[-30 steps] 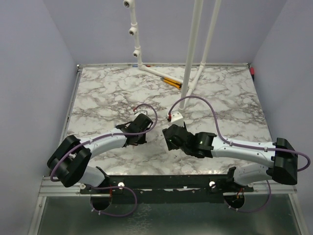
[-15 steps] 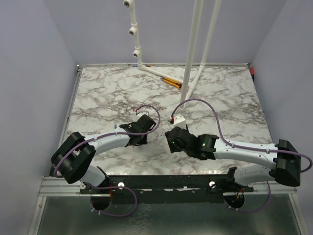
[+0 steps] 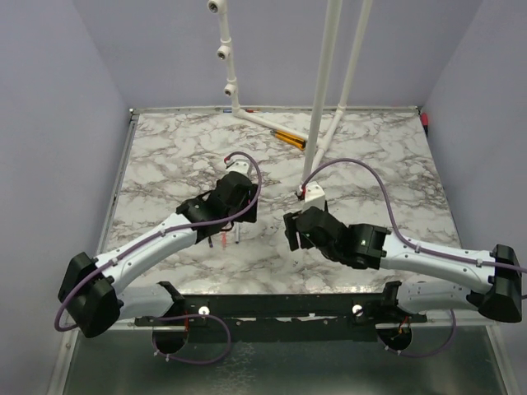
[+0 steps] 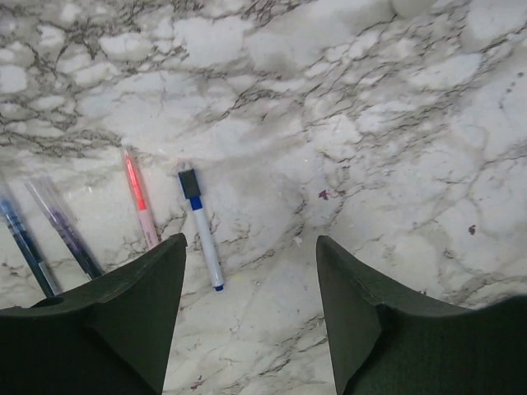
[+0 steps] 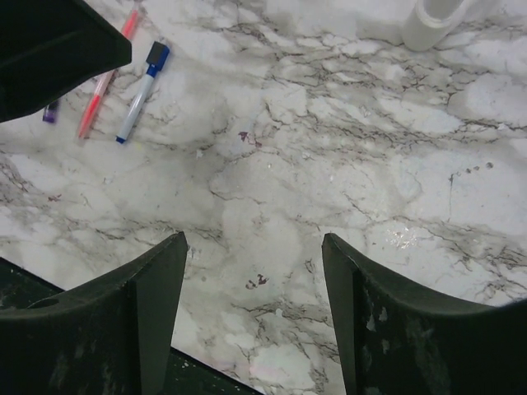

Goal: Insert the pens into the pen caps

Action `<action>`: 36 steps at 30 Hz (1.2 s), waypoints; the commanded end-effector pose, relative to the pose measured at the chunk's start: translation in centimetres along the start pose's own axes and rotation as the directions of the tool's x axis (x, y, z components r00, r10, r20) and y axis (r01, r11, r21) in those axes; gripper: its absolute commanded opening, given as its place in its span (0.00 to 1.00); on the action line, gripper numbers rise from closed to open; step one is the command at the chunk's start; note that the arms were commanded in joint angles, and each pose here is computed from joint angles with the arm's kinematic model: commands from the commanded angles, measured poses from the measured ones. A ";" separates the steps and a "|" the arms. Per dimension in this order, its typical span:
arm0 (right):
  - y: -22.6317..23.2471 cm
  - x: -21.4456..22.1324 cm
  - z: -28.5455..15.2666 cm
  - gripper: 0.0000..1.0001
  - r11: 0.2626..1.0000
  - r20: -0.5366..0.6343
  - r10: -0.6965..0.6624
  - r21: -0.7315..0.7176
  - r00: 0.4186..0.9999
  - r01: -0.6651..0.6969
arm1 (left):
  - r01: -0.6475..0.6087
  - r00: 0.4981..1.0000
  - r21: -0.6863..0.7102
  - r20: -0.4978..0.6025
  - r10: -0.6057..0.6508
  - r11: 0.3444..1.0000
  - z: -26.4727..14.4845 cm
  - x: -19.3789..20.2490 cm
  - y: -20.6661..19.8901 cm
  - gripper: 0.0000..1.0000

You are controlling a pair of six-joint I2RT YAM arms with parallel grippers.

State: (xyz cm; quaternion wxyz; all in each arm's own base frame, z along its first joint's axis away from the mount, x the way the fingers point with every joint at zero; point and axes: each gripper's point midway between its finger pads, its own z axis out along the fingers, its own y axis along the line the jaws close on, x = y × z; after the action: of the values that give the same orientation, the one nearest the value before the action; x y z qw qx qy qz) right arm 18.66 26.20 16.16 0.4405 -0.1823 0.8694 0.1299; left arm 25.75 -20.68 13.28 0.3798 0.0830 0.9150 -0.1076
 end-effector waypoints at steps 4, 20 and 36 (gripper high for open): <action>-4.8 -3.6 -1.1 0.71 0.993 0.076 0.050 0.103 0.996 -0.058 | -0.104 0.986 0.076 0.137 0.093 0.992 -4.1 -3.8 -0.6 0.68; -13.6 -5.8 -3.4 0.74 0.949 0.174 0.256 0.141 0.951 -0.282 | -0.055 0.885 0.083 0.466 0.010 0.995 -11.6 -7.9 2.4 0.75; -12.1 -8.9 -7.1 0.75 0.975 0.370 0.218 -0.035 0.903 -0.221 | -0.048 0.837 0.074 0.547 0.000 0.996 -13.6 -8.4 3.7 0.77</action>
State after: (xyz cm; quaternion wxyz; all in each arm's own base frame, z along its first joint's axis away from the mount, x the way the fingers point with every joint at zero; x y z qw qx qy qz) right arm 24.02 13.45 26.15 0.5692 -0.0236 0.8015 0.1820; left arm 22.79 -14.21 28.66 0.6192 0.0699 0.7615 -0.1785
